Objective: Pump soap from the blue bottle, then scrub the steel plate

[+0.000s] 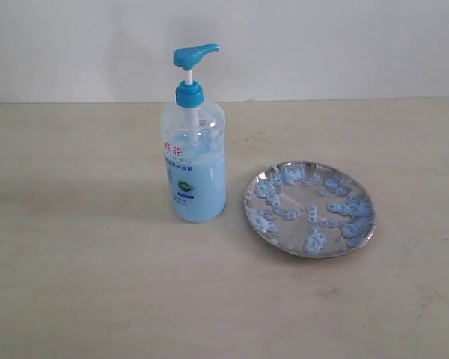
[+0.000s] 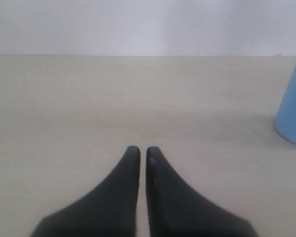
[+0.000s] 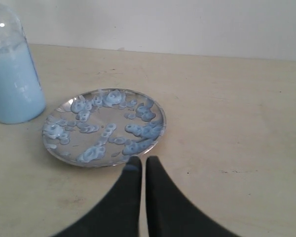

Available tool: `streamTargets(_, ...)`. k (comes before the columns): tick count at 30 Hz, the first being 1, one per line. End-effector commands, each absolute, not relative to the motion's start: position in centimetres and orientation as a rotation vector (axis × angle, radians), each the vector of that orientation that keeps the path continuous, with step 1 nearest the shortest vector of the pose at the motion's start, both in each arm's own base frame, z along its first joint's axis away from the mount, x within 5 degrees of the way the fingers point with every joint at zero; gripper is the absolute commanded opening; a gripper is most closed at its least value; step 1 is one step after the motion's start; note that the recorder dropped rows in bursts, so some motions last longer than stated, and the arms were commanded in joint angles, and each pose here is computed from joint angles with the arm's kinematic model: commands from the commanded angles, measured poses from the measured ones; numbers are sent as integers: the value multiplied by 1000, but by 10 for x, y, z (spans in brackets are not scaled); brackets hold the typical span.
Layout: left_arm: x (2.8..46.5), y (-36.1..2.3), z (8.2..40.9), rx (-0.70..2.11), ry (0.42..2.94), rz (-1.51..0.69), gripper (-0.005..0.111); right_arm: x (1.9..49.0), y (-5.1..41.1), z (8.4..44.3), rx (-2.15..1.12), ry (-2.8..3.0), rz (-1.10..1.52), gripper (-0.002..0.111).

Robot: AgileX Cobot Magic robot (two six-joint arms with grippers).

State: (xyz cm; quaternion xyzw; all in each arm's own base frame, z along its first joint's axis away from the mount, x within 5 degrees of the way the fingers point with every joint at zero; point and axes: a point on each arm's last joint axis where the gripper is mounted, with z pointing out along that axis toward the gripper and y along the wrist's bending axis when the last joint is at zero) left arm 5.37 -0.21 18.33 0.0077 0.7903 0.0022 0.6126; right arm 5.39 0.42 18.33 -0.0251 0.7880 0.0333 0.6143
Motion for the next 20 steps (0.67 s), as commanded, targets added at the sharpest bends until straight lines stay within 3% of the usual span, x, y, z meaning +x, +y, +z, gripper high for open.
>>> streamTargets(1,54,-2,183,14,1815,4,4,54,1,184,2,1805,30,0)
streamTargets(20,54,-2,183,14,1815,4,4,54,-1,184,25,1805,12,0)
